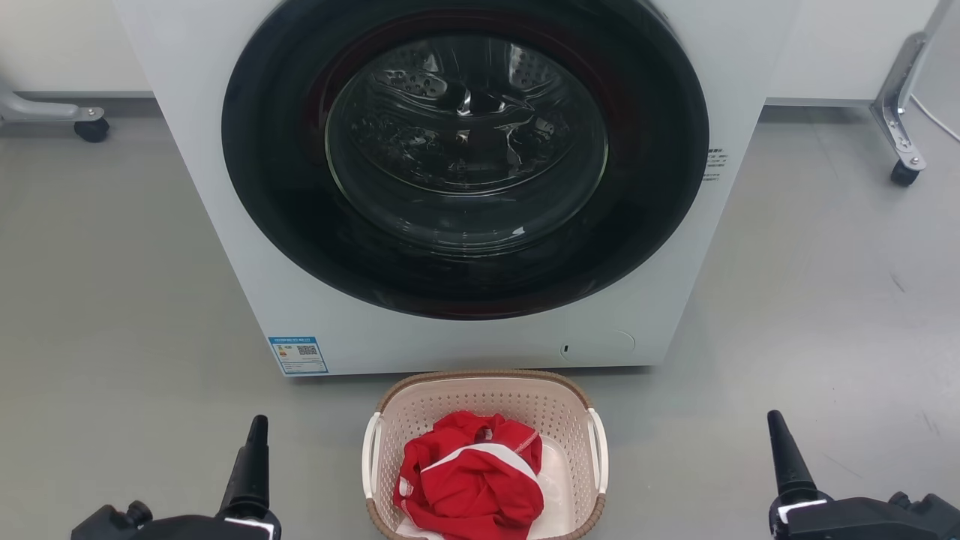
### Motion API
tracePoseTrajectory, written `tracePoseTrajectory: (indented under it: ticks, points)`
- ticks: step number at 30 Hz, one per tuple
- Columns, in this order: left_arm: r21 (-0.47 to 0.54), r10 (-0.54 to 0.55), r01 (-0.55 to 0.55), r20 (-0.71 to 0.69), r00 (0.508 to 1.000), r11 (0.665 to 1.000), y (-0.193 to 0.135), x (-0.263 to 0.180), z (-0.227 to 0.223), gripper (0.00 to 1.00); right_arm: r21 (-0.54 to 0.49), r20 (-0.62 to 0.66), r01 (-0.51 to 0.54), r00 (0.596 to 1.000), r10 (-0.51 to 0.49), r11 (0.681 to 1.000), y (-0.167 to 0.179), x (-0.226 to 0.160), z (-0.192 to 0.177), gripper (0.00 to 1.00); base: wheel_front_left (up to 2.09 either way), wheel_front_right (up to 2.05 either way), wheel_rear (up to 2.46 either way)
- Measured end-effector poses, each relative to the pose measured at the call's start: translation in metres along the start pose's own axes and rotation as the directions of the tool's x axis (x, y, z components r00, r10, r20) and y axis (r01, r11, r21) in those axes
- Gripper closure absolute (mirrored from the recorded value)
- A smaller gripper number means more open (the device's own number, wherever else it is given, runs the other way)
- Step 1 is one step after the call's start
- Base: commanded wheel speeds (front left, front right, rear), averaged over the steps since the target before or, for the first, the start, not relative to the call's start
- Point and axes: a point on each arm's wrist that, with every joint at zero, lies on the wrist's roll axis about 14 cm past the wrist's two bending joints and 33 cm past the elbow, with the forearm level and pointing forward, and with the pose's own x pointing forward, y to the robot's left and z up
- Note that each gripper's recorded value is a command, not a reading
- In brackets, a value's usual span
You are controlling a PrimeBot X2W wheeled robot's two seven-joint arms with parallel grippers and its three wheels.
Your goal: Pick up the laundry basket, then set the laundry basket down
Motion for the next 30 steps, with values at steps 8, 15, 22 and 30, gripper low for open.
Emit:
tracePoseTrajectory:
  ticks: [8, 15, 22, 30]
  points:
    - [0.161, -0.020, 0.021, -0.005, 1.000, 0.987, -0.008, 0.000, -0.003, 0.00, -0.168, -0.023, -0.014, 1.000, 0.010, 0.986, 0.005, 0.000, -0.009, 0.00, 0.00, 0.00, 0.00]
    - [0.331, -0.045, 0.049, -0.020, 0.999, 0.942, -0.015, 0.000, -0.008, 0.00, -0.325, -0.051, -0.044, 0.998, 0.029, 0.945, 0.011, -0.001, -0.020, 0.00, 0.00, 0.00, 0.00]
    - [0.478, -0.067, 0.073, -0.030, 0.997, 0.875, -0.021, -0.002, -0.014, 0.00, -0.453, -0.065, -0.076, 0.997, 0.051, 0.888, 0.017, -0.002, -0.029, 0.00, 0.00, 0.00, 0.00]
    - [0.604, -0.083, 0.087, -0.035, 0.996, 0.792, -0.023, -0.007, -0.020, 0.00, -0.567, -0.071, -0.114, 0.993, 0.089, 0.816, 0.028, -0.004, -0.036, 0.00, 0.00, 0.00, 0.00]
